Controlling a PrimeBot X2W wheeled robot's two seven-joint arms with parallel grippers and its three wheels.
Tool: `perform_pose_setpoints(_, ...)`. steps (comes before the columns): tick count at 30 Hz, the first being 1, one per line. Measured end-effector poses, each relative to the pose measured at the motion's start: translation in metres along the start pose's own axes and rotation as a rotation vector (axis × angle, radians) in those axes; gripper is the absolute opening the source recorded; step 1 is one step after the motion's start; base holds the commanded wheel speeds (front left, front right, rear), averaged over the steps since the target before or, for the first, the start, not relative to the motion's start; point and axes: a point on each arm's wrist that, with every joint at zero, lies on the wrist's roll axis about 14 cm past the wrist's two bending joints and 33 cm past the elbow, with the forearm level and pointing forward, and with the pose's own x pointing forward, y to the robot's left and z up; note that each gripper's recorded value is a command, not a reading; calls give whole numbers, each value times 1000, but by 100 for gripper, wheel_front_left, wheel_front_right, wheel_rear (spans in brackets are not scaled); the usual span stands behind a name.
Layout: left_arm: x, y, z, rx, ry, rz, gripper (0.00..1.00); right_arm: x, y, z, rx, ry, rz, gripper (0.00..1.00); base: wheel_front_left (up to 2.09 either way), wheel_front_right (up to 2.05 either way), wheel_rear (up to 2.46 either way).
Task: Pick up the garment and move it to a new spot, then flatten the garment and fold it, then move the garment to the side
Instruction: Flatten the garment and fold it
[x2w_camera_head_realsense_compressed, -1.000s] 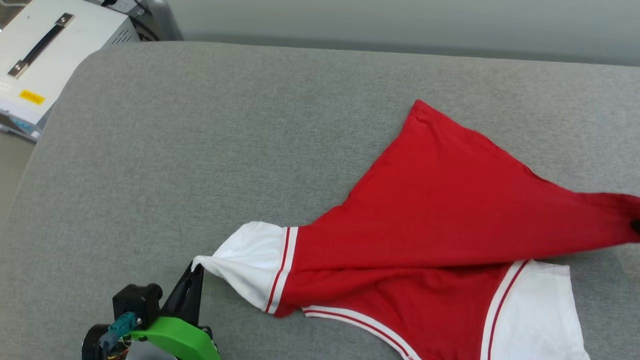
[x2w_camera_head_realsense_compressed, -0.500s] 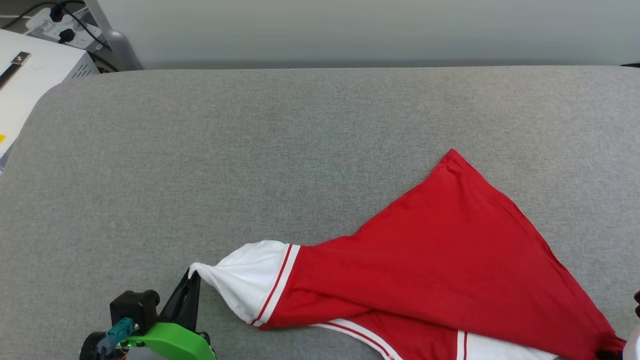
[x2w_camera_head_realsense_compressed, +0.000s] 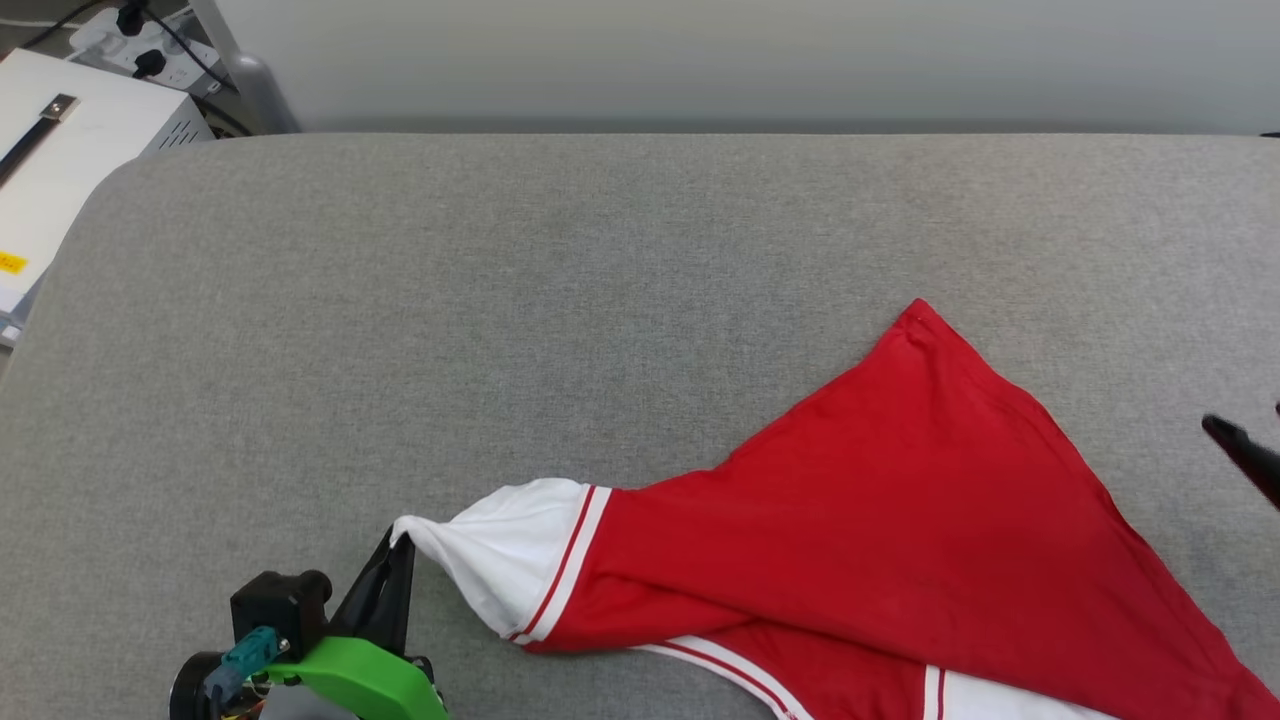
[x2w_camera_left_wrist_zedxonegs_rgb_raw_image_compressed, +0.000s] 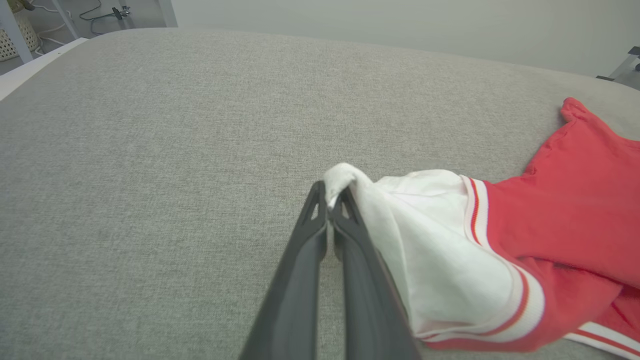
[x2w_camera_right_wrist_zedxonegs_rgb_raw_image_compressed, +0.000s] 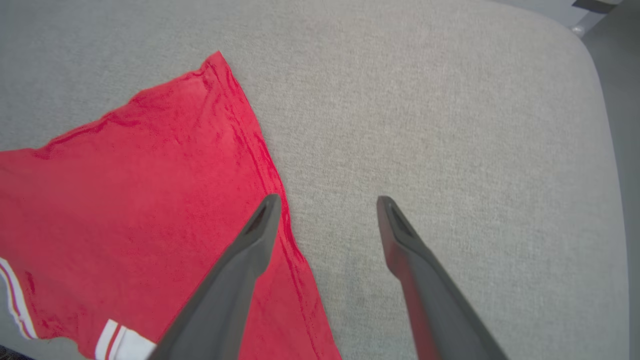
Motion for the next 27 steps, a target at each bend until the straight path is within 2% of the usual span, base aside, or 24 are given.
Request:
perform_pose_setpoints(2,1,-1,1,3,-2,-4,0,7,10,33,-55,-55,22,100,0,0,0)
perform_pose_setpoints(5,6,-2,5,5,-9,-7,0,22,27,60,-118,-74,64,100,0,0,0)
perform_pose_setpoints(10,14,-3,10,8,-25,-8,0,57,56,75,-219,19,121,100,0,0,0)
perform_pose_setpoints(19,28,-3,15,16,-45,-9,0,125,78,50,-310,327,148,100,0,0,0)
perform_pose_setpoints(25,43,3,4,-2,-21,4,0,173,85,16,-272,441,174,100,0,0,0)
perform_pose_setpoints(27,46,7,-4,-11,-4,15,0,187,89,-6,-271,496,192,100,0,0,0)
